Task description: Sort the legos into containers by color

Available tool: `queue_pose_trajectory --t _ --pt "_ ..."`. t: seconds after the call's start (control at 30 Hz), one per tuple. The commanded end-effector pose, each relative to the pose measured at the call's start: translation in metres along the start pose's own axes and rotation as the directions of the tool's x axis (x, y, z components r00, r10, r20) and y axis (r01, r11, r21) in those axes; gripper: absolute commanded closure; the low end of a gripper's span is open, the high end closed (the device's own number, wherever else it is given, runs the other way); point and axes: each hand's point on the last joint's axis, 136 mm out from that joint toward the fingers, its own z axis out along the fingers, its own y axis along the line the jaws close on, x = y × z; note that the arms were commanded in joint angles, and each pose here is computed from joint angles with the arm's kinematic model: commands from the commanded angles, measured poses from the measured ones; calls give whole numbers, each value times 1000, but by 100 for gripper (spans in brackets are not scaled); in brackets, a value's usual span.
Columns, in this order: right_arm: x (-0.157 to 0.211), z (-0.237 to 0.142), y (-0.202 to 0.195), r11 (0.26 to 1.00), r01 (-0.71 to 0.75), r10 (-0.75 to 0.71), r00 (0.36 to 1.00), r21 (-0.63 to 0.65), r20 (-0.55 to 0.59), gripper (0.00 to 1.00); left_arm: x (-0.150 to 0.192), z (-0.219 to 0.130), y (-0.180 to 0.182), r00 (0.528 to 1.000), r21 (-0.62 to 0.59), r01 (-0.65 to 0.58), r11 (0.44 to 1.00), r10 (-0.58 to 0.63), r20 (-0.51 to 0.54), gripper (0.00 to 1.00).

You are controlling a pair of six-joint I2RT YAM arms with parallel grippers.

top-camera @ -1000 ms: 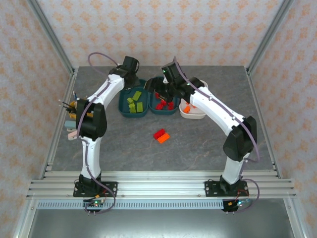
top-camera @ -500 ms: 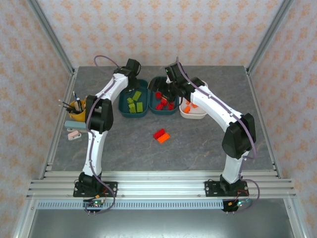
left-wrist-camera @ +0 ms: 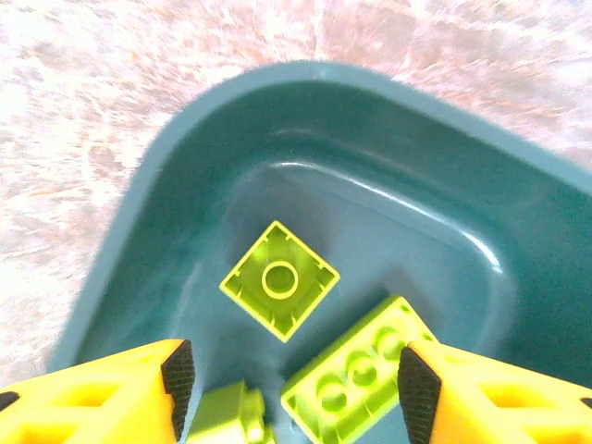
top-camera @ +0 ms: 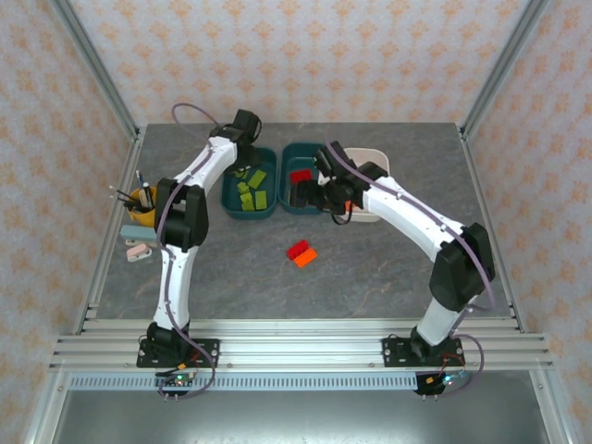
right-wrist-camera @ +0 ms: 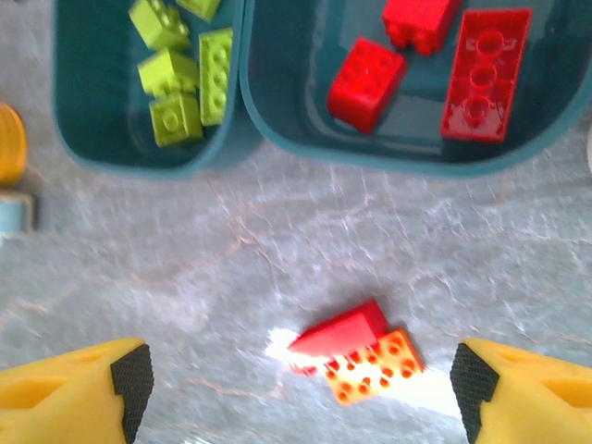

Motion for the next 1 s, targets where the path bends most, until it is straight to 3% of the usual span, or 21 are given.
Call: queue_pose_trajectory --t 0.0,0.1,0.23,0.53,0.77,0.97 --pt "35 -3 -9 975 205 -201 978 81 -55 12 -17 -83 -11 994 82 8 997 -17 106 35" --pt "70 9 -14 936 331 -314 939 121 -144 9 3 -119 -13 994 145 3 989 -19 111 32" --pt "100 25 -23 907 397 -364 907 139 -214 3 45 -158 -1 995 242 32 970 -54 83 29" --pt "111 62 -27 866 476 -416 856 152 -307 1 135 -207 60 995 358 74 931 -92 33 28" --pt "112 83 -31 845 509 -436 833 164 -340 1 163 -226 100 992 367 93 926 -116 42 29" --pt "111 97 -34 833 522 -435 823 184 -366 1 167 -229 108 989 364 113 925 -138 44 29"
